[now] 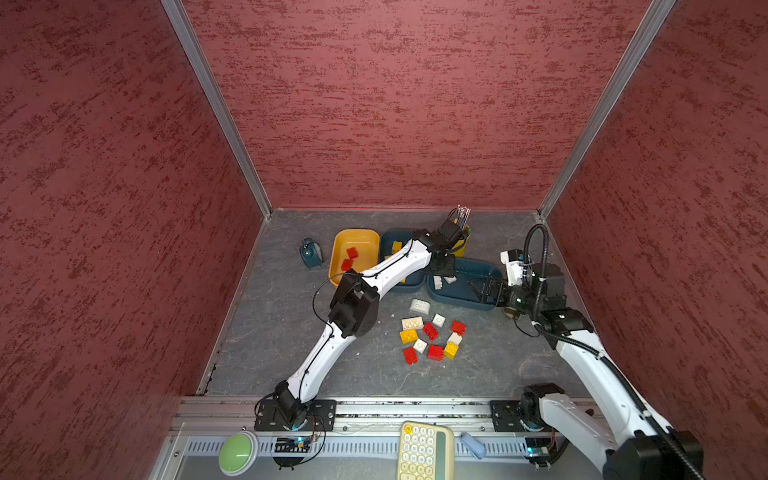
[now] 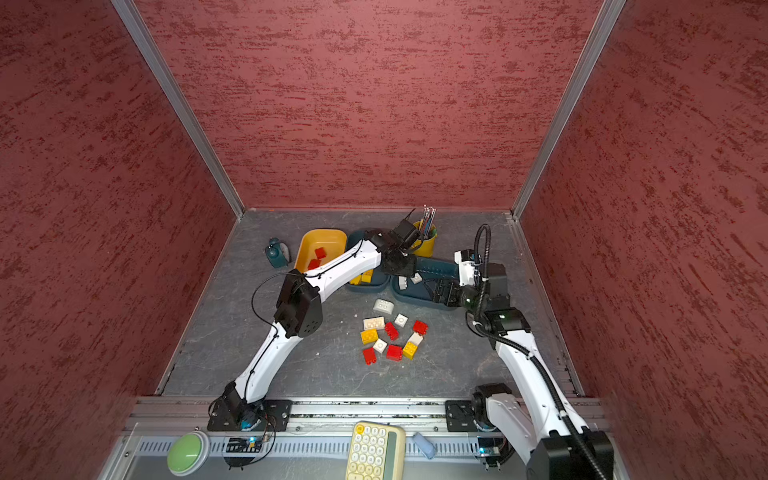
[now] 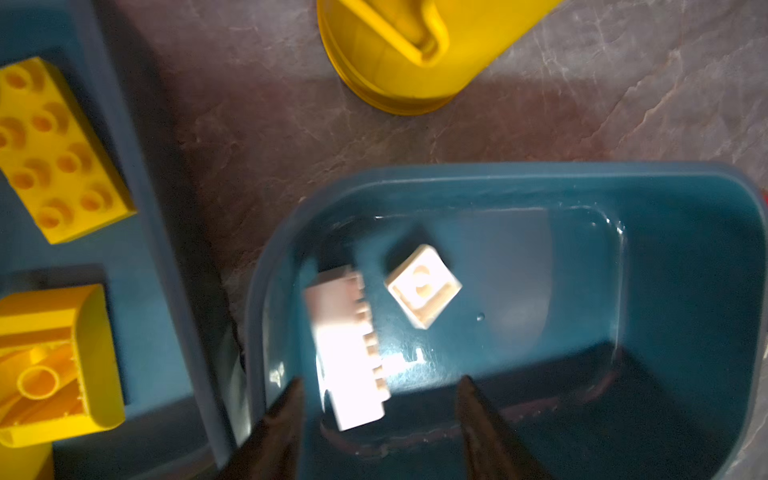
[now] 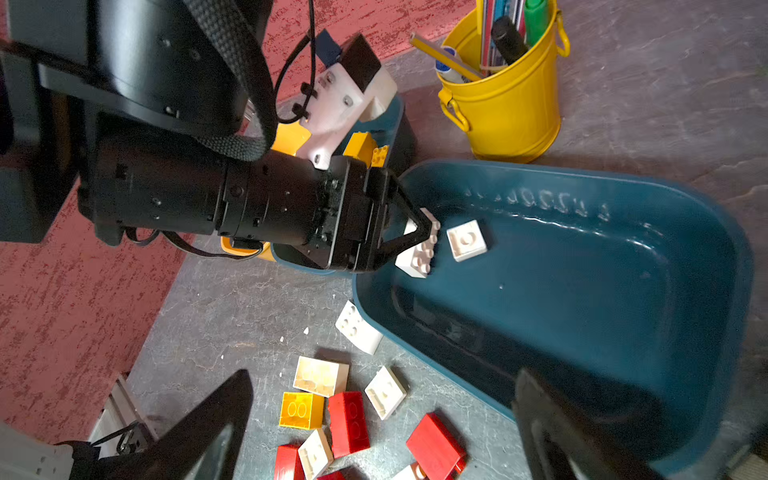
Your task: Sort the legos into containers by color
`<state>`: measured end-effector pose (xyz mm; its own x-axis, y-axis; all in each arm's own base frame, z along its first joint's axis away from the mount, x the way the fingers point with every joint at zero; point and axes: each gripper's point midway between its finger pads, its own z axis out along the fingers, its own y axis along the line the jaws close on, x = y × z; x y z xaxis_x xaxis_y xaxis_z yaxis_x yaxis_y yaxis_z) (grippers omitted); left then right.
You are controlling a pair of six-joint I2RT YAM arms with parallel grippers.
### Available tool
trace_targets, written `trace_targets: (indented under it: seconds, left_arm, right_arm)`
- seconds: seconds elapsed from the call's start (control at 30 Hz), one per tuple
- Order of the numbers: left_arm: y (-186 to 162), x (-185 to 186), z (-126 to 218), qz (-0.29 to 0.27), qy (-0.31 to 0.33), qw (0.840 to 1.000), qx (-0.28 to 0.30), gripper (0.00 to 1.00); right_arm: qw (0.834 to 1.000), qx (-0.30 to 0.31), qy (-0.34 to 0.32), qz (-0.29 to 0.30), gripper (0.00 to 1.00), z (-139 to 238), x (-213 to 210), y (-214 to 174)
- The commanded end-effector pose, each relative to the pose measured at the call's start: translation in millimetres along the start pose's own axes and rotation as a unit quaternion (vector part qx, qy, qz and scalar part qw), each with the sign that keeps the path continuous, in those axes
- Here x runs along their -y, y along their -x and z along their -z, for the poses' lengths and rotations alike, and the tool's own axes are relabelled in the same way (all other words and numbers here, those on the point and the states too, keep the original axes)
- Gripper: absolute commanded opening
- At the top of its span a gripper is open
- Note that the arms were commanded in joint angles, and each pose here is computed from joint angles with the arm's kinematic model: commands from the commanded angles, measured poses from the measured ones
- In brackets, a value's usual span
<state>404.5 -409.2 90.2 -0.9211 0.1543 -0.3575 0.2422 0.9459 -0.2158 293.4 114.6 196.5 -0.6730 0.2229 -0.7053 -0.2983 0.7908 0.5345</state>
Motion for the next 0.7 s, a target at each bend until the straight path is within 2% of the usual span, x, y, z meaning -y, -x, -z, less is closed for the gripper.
trace_targets:
  seconds: [0.0, 0.1, 0.33, 0.53, 0.57, 0.67]
  left_arm:
    - [8.4, 2.3, 29.4, -0.011, -0.006, 1.000, 0.024, 0.68]
    - [3.5, 6.9, 51.6, -0.019, -0.021, 0.999, 0.034, 0.75]
    - [-37.9, 1.5, 93.8, -0.046, -0.054, 0.997, 0.024, 0.89]
    - [-67.8, -15.0, 122.9, -0.056, -0.075, 0.995, 0.026, 0.96]
    - [-72.2, -17.2, 129.0, -0.059, -0.083, 0.994, 0.028, 0.99]
    - [-85.3, -25.9, 143.6, -0.066, -0.119, 0.990, 0.035, 0.99]
  right_arm:
    - [1.000, -0.009, 0.013, 0.013, 0.99, -0.1, -2.6, -4.3]
    - [0.999, -0.014, 0.031, 0.023, 0.99, 0.2, -9.4, -3.9]
    - [0.996, -0.028, 0.076, 0.031, 0.99, -3.3, -23.3, -6.2]
    - [0.993, -0.037, 0.100, 0.055, 0.99, -4.5, -36.1, -6.2]
    - [0.992, -0.040, 0.104, 0.062, 0.99, -6.0, -39.7, -7.4]
    - [0.987, -0.057, 0.115, 0.093, 0.98, -12.4, -52.0, -14.4]
